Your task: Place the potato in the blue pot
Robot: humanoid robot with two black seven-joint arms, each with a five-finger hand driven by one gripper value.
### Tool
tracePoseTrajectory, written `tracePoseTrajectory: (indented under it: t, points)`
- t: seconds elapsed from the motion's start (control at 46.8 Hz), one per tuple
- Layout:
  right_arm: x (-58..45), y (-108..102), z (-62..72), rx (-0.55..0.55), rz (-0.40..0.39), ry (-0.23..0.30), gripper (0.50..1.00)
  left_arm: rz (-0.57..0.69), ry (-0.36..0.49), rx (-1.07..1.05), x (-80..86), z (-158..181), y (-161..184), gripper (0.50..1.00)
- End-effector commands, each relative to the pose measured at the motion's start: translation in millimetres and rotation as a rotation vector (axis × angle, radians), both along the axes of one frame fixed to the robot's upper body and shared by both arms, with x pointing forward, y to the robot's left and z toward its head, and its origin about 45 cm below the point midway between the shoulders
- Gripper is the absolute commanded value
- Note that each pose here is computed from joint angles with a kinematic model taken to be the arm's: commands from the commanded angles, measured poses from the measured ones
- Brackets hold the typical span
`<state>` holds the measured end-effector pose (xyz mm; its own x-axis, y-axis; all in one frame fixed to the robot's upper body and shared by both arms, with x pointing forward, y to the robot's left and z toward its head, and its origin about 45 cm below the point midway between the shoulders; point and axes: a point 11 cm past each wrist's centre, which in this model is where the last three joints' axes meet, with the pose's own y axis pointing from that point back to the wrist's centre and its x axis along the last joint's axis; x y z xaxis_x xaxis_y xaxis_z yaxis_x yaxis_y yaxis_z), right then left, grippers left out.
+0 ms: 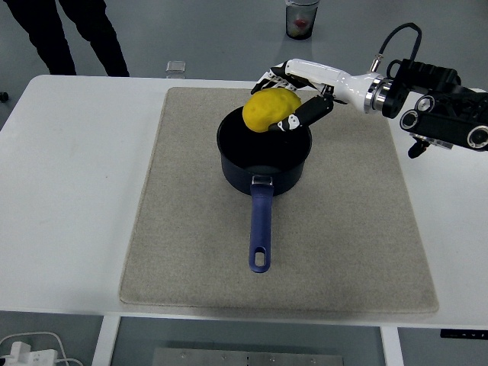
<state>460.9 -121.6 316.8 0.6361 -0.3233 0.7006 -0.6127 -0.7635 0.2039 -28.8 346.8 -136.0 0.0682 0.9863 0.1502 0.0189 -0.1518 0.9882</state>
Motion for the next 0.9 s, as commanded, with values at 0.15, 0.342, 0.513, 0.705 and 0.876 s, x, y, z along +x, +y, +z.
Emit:
tracePoseTrajectory:
  t: [0.15, 0.342, 0.513, 0.705, 0.876]
  points:
    - [2.4, 26, -2.4, 0.001, 0.025, -0.013, 0.500, 0.001, 0.000, 0.002, 0.0, 0, 1, 0.996]
    - [0.4, 35, -7.4, 0.001, 0.039, -0.009, 0.500, 0.003, -0.001, 0.004, 0.0, 0, 1, 0.996]
    - [-0.3, 37, -15.4, 0.000, 0.037, 0.001, 0.500, 0.003, -0.001, 0.002, 0.0, 0, 1, 0.996]
    - [-0.5, 39, -25.0, 0.000, 0.030, 0.011, 0.500, 0.004, -0.001, 0.004, 0.0, 0, 1, 0.996]
    - [-3.1, 43, -32.3, 0.003, 0.034, 0.022, 0.500, 0.003, -0.001, 0.004, 0.0, 0, 1, 0.996]
